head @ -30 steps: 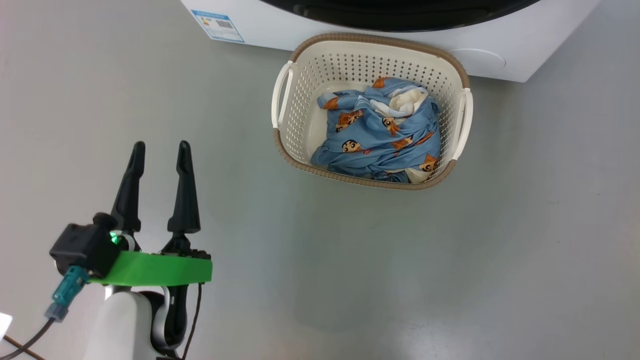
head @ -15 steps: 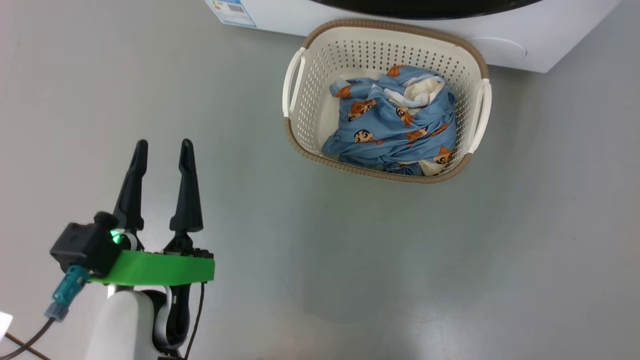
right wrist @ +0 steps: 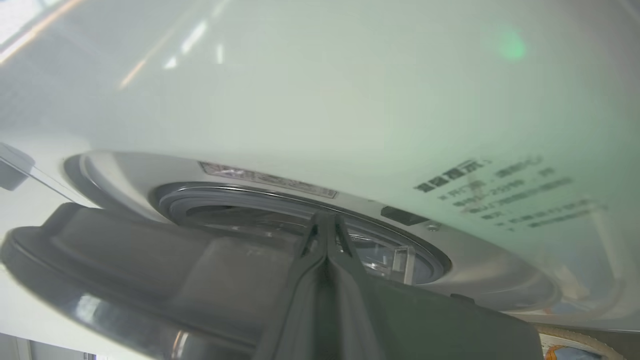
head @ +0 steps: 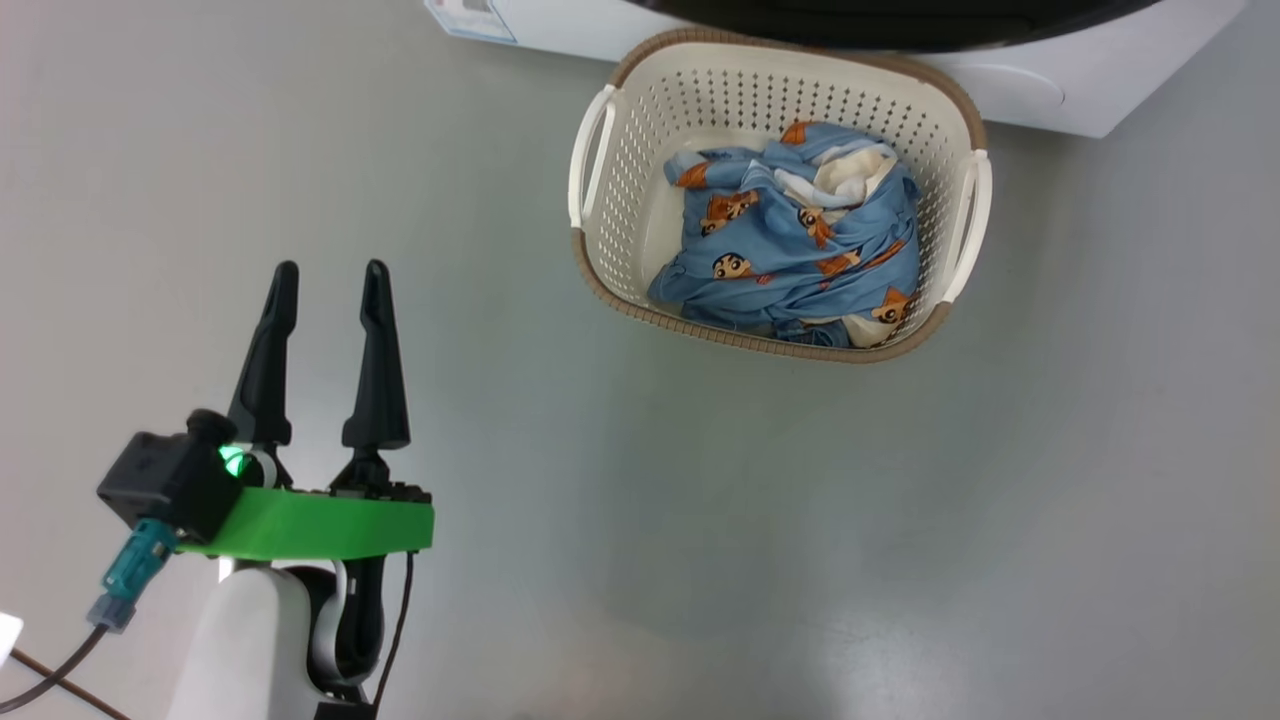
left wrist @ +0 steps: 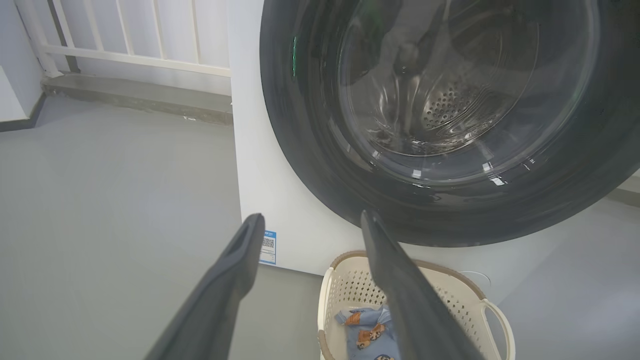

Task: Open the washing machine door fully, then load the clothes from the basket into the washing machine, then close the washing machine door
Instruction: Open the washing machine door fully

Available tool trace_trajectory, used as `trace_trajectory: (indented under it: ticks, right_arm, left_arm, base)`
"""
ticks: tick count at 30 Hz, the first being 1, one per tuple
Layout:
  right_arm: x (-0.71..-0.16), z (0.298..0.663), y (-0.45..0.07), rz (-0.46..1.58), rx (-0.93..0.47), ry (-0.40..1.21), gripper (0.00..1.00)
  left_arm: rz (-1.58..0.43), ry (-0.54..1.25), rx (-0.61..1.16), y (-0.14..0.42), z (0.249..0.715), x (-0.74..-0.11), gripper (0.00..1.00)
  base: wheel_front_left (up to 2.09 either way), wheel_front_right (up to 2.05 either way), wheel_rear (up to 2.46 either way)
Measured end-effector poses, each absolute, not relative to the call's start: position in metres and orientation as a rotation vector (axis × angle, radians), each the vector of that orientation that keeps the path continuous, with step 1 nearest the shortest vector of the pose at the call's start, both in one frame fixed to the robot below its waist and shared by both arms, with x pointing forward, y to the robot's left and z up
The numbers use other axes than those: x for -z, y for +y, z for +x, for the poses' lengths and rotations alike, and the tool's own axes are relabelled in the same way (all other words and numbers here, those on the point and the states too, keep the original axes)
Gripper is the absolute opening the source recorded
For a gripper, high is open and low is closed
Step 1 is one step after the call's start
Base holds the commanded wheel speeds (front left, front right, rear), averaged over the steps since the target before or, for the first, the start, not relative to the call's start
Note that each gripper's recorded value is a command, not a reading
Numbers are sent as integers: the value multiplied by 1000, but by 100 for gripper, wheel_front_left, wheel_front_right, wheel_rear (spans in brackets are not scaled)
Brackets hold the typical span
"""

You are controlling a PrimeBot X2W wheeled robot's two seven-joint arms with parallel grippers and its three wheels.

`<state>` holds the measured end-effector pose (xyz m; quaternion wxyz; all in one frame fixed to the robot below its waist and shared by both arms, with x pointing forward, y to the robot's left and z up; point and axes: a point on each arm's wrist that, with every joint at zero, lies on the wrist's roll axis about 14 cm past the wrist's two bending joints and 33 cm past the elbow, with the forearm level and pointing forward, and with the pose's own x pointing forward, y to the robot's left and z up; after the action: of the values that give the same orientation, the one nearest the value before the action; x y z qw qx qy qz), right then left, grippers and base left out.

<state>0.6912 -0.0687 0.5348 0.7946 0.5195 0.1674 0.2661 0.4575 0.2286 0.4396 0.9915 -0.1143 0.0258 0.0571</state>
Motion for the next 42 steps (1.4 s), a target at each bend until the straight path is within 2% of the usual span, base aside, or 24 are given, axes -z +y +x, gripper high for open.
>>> trace_trajectory:
  ticks: [21,28,42]
  right_arm:
    - [-531,609,-48,1074,-664,539,0]
    - [-534,553,-4,1096,-782,655,0]
    - [-545,484,13,1100,-860,743,0]
  left_arm:
    - [-212,-21,-101,228,437,-477,100]
    - [-207,-27,-141,239,405,-484,100]
    - [-187,-51,-210,257,346,-494,100]
  base:
    - [0,0,0]
    - [0,0,0]
    - [0,0,0]
